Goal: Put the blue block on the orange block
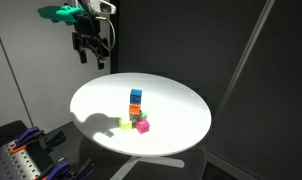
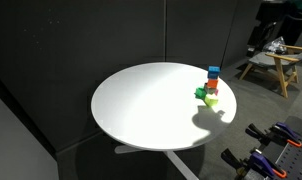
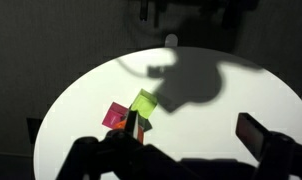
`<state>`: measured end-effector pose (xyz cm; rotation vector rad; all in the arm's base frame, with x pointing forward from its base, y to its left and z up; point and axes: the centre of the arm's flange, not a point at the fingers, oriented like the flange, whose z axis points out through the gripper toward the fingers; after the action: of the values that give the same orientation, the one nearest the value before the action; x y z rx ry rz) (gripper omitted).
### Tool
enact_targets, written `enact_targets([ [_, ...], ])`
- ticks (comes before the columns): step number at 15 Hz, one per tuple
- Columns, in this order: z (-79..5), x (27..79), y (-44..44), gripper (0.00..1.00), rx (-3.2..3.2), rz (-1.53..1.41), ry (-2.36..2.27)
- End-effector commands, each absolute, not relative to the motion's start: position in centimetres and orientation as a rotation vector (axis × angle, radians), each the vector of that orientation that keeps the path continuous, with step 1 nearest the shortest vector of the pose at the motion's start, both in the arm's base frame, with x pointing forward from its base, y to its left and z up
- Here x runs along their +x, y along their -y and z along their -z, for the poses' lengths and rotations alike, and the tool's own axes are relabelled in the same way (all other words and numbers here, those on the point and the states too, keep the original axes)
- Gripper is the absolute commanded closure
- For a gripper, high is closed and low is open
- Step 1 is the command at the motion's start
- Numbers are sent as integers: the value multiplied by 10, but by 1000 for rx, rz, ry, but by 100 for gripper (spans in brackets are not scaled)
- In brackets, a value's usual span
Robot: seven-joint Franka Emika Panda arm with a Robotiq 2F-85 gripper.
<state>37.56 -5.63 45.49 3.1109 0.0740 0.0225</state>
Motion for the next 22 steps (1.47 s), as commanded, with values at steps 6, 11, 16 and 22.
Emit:
enact_targets([
  [6, -446, 367, 55, 0, 3118, 111, -20],
  [11, -445, 366, 55, 0, 3118, 117, -20],
  [16, -445, 366, 55, 0, 3118, 117, -20],
  [22, -445, 366, 55, 0, 3118, 117, -21],
])
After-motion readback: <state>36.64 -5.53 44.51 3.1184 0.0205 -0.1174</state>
